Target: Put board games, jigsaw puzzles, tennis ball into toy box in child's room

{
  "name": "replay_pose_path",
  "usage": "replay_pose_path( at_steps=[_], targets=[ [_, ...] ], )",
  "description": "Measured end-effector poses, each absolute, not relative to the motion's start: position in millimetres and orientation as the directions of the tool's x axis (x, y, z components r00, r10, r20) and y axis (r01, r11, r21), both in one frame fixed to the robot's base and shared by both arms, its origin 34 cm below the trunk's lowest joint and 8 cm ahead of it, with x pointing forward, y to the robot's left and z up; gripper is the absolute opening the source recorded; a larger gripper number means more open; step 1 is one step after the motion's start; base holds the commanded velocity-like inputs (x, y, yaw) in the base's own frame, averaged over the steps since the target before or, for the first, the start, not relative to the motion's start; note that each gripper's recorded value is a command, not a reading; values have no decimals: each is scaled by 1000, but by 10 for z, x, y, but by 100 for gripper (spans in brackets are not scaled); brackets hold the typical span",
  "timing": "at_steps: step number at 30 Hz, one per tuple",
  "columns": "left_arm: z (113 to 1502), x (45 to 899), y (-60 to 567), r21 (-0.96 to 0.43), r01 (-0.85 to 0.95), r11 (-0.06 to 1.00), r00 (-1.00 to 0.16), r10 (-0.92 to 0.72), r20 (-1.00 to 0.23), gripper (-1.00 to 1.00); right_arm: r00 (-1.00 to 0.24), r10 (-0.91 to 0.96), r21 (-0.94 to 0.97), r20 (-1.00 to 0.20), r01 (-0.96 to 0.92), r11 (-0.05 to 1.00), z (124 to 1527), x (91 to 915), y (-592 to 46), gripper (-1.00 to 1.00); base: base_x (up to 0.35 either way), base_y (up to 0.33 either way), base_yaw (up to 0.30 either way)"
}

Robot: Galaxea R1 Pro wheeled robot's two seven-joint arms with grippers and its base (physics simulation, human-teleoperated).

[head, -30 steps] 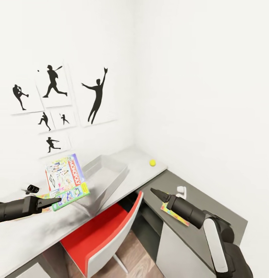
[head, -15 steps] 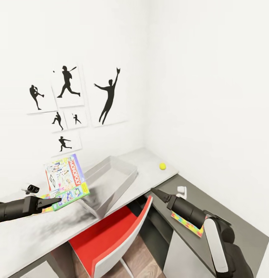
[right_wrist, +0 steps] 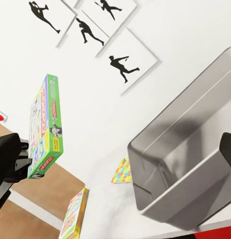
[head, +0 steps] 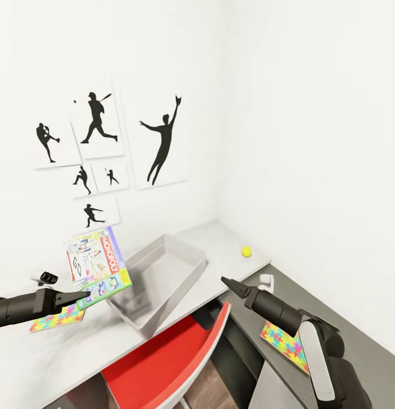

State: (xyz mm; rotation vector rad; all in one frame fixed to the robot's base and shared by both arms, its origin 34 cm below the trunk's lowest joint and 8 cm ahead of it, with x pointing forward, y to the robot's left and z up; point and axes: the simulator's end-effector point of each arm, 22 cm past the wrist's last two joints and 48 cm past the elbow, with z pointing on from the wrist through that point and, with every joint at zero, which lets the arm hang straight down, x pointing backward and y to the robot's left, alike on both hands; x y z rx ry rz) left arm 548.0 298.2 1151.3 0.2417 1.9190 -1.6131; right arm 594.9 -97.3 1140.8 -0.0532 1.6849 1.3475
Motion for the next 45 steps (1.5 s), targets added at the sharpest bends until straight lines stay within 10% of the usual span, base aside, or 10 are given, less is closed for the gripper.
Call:
replay_pose_path(
  at_steps=[45],
  targets=[
    [11459,5498,2982,-833,498,240,-801,-241,-548,-100,-560,492,744,-667,-540,393,11352,5967,-990,100,88,15,86]
  ],
)
